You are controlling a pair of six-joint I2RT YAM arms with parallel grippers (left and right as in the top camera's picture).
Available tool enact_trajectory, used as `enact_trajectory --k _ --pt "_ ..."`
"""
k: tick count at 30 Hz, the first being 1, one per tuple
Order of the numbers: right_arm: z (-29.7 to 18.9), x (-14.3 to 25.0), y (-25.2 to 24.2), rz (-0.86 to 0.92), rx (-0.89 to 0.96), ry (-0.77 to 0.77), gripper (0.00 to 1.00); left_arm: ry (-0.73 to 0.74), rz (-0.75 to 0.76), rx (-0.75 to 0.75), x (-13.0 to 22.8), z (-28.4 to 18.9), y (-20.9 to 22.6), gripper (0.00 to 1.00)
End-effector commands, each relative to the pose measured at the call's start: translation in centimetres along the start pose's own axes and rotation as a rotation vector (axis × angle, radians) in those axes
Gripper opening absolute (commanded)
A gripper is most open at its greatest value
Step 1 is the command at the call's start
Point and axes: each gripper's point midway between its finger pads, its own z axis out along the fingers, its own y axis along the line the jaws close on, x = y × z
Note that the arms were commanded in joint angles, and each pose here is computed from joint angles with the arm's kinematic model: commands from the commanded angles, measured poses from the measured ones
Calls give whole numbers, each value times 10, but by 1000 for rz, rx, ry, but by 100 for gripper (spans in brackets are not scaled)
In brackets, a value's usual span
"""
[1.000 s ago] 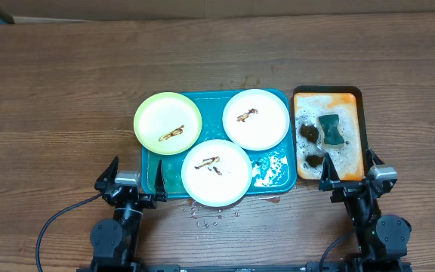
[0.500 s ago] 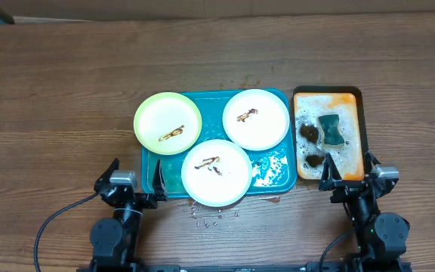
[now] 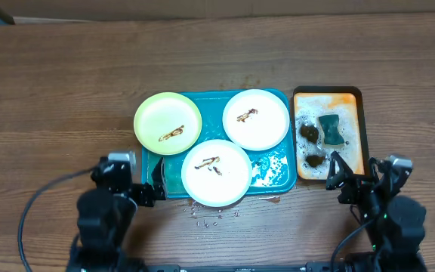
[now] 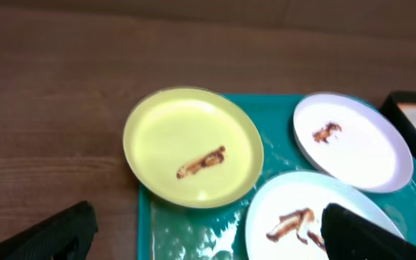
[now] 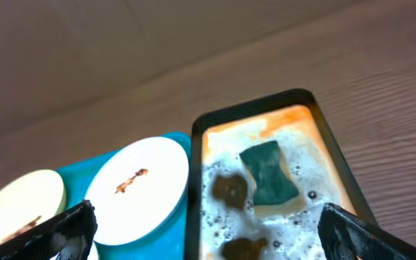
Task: Clean dirty plates on tray and stack at the side
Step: 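Move the left gripper to the front white plate rim and grasp it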
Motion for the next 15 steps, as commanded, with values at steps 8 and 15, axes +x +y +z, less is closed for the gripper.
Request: enact_trajectory --k 8,15 --pt "8 -27 22 53 70 349 100 373 -27 88 -21 8 -24 100" --pt "23 -34 13 21 169 478 100 491 -74 84 -11 21 -24 100"
